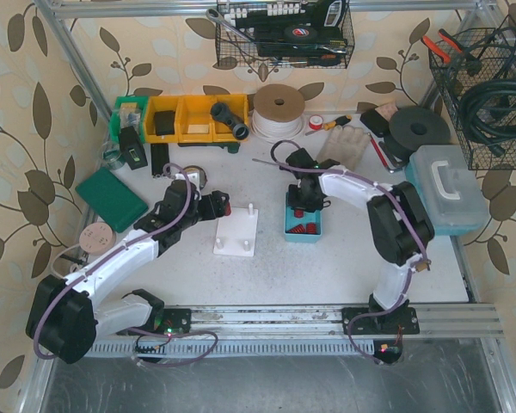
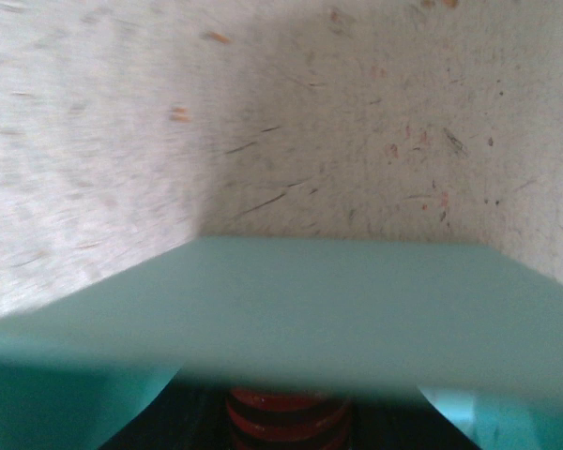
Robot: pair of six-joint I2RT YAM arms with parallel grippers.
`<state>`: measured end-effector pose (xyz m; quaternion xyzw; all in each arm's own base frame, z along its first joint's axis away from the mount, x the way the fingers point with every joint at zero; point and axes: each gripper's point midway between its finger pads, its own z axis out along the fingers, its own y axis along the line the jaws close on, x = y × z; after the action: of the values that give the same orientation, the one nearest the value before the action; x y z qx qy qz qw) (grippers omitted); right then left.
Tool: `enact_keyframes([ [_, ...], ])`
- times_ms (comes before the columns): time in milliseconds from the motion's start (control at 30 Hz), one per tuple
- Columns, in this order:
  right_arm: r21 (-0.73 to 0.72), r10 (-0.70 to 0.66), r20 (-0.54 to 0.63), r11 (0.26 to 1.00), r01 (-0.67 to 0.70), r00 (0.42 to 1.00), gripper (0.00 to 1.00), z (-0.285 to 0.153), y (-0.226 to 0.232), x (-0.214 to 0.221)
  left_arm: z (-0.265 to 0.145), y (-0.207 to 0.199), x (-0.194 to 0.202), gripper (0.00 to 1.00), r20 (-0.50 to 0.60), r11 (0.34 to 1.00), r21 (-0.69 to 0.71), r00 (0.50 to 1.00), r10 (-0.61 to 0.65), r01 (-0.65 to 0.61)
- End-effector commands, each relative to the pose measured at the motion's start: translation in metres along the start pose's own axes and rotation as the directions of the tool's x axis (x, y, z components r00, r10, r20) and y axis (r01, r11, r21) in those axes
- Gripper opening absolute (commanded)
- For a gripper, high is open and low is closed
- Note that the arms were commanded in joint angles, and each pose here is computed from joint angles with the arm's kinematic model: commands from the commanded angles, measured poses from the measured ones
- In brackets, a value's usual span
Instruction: Install the large spring
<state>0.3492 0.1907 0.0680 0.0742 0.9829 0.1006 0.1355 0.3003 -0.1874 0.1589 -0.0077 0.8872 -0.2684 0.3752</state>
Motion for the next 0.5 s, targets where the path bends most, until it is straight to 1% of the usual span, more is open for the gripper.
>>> enact_keyframes([
  [0,-0.276,-0.032,0.115,0.959,0.063,0.993,0.0,-0.062,0.045,-0.011,-0.014,-0.057,-0.024,0.81,-0.031,0.971,0.24,0.999,0.007,0.0],
  [133,-0.481,-0.04,0.242,0.863,0.156,0.969,0.0,-0.12,0.074,-0.014,-0.027,-0.092,-0.032,0.81,-0.076,0.916,0.393,0.996,-0.05,0.076],
  [200,-0.572,-0.052,0.336,0.782,0.247,0.941,0.0,-0.149,0.089,-0.012,-0.034,-0.108,-0.036,0.81,-0.1,0.877,0.467,0.992,-0.073,0.111],
  [233,-0.611,-0.058,0.414,0.722,0.324,0.909,0.0,-0.169,0.097,-0.012,-0.037,-0.115,-0.037,0.81,-0.116,0.856,0.501,0.99,-0.081,0.129],
  [267,-0.617,-0.055,0.487,0.685,0.388,0.872,0.0,-0.183,0.099,-0.01,-0.04,-0.123,-0.038,0.81,-0.138,0.833,0.529,0.985,-0.106,0.163],
  [300,-0.602,-0.049,0.57,0.655,0.458,0.82,0.0,-0.2,0.099,-0.009,-0.043,-0.129,-0.038,0.81,-0.16,0.81,0.555,0.98,-0.12,0.19],
  [333,-0.576,-0.042,0.638,0.637,0.512,0.769,0.0,-0.212,0.097,-0.007,-0.046,-0.137,-0.038,0.81,-0.184,0.783,0.585,0.975,-0.126,0.211],
  [367,-0.546,-0.033,0.687,0.635,0.546,0.725,0.0,-0.222,0.091,-0.006,-0.049,-0.143,-0.038,0.81,-0.198,0.759,0.609,0.971,-0.136,0.231],
  [400,-0.514,-0.023,0.721,0.654,0.556,0.693,0.0,-0.229,0.084,-0.007,-0.052,-0.149,-0.039,0.81,-0.212,0.735,0.631,0.966,-0.146,0.25],
  [467,-0.467,-0.005,0.755,0.698,0.543,0.656,0.0,-0.239,0.071,-0.01,-0.059,-0.161,-0.04,0.81,-0.227,0.692,0.668,0.961,-0.158,0.272],
])
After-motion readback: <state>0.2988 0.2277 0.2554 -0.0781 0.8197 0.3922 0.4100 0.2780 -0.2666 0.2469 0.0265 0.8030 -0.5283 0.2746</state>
